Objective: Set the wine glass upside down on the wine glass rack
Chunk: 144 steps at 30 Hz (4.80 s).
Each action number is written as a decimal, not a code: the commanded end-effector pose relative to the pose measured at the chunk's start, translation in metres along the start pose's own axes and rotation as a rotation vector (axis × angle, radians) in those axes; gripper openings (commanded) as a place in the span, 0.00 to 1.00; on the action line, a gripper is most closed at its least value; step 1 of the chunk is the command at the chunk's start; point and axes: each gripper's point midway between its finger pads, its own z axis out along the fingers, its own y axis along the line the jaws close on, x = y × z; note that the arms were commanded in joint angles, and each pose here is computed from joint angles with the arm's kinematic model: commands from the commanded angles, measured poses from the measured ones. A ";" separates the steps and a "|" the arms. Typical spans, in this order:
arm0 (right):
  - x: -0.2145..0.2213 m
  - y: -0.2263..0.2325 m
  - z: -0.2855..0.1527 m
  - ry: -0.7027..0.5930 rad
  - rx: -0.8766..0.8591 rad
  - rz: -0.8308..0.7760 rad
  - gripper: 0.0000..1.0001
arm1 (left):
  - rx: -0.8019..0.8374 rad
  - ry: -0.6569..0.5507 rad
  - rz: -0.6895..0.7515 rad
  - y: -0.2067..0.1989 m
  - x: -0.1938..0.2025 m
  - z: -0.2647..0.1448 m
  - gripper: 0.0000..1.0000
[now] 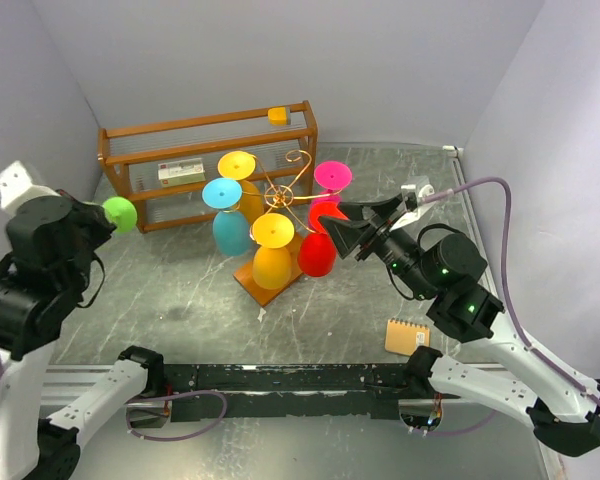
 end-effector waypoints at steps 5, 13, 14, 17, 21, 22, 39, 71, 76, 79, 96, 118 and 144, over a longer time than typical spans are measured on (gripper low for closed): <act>-0.017 -0.008 0.004 -0.097 0.075 0.150 0.54 | 0.255 -0.233 -0.091 -0.034 -0.089 -0.057 0.07; -0.043 0.009 0.012 -0.180 0.010 0.277 0.55 | 0.728 -0.382 -0.092 -0.105 -0.114 -0.101 0.07; -0.048 0.013 0.013 -0.192 -0.011 0.290 0.55 | 0.764 -0.396 -0.095 -0.110 -0.116 -0.105 0.07; -0.061 0.024 0.020 -0.227 -0.065 0.321 0.56 | 0.890 -0.443 -0.101 -0.127 -0.124 -0.122 0.07; -0.079 0.030 0.035 -0.290 -0.081 0.413 0.59 | 1.021 -0.493 -0.132 -0.145 -0.130 -0.135 0.07; -0.080 0.030 0.040 -0.297 -0.077 0.446 0.60 | 1.047 -0.492 -0.141 -0.150 -0.130 -0.136 0.07; -0.097 0.060 0.141 -0.274 -0.145 0.831 0.65 | 1.430 -0.296 -0.200 -0.229 -0.098 -0.129 0.07; -0.096 0.040 0.180 -0.381 -0.075 1.144 0.36 | 1.611 -0.095 -0.179 -0.238 -0.050 -0.133 0.07; -0.097 0.045 0.179 -0.392 -0.117 1.131 0.28 | 1.618 -0.067 -0.162 -0.238 -0.044 -0.134 0.07; -0.101 0.049 0.179 -0.402 -0.146 1.110 0.21 | 1.608 -0.026 -0.151 -0.239 -0.038 -0.131 0.07; -0.148 0.027 0.137 -0.634 -0.056 0.622 0.00 | 1.367 0.021 -0.132 -0.231 -0.036 -0.100 0.69; -0.110 0.014 0.097 -0.350 0.023 -0.546 0.00 | 1.619 0.333 -0.184 -0.270 -0.034 -0.129 0.84; -0.069 0.009 0.109 -0.192 -0.045 -0.852 0.00 | 1.622 0.635 -0.265 -0.321 0.023 -0.113 0.37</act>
